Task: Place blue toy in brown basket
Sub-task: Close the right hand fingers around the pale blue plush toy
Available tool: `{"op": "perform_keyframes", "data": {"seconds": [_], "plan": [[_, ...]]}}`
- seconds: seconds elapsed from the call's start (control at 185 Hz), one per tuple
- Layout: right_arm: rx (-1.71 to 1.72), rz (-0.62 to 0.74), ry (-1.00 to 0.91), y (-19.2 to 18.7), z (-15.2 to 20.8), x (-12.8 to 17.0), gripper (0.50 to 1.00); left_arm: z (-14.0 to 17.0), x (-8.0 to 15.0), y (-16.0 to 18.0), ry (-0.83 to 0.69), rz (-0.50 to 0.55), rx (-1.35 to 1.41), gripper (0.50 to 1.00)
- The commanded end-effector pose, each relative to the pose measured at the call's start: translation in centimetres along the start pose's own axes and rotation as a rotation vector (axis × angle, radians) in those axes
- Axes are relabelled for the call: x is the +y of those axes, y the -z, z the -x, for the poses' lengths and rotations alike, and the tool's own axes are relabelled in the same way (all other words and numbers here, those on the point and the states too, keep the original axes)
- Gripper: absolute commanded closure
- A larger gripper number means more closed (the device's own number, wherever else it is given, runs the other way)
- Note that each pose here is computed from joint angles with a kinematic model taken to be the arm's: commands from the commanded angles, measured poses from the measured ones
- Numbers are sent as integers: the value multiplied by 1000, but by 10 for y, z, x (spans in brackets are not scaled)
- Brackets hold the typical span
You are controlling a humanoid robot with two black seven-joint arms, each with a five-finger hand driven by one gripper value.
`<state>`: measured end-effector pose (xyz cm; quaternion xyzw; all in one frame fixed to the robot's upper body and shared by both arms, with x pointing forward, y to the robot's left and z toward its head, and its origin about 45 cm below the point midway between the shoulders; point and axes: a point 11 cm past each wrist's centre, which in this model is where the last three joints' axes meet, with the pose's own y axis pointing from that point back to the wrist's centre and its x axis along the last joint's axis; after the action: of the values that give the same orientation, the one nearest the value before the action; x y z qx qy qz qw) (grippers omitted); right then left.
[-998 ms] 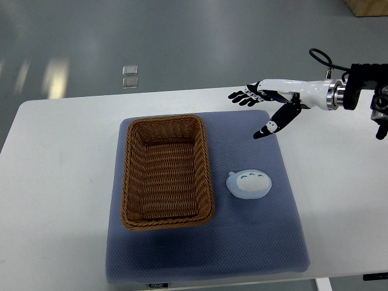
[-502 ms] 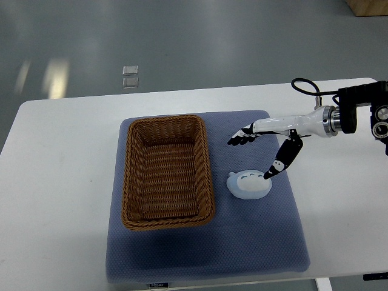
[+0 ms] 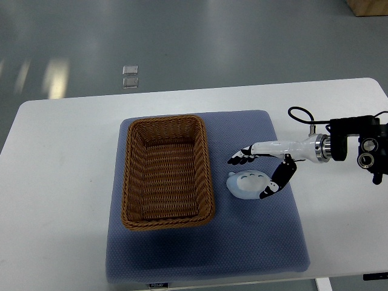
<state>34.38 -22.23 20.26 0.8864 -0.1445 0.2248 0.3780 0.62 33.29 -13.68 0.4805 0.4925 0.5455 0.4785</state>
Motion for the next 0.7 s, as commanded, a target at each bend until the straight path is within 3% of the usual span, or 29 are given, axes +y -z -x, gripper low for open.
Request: {"op": "perform_keyframes", "data": {"seconds": [0.0,0.237,0.345,0.415,0.496,0.534,0.696], "plan": [[-7,0,-7,-3,7,-6,589,0,0,0,0,0,-1,500],[-7,15,-33,-13,18,-18,615,0,0,0,0,0,-1,500],[12,30,-42,-18,20,-21,728,0,0,0,0,0,-1,500],[25,33,-37,-19,21,-22,844,0,0,0,0,0,-1,500],[25,38,-42,-20,20,-20,928,0,0,0,0,-2,-1,500],[27,40,-47,-21,18,-18,991,0,0,0,0,0,-1,500],[35,61,-75,-26,5,-6,1000,0,0,0,0,0,-1,500]]}}
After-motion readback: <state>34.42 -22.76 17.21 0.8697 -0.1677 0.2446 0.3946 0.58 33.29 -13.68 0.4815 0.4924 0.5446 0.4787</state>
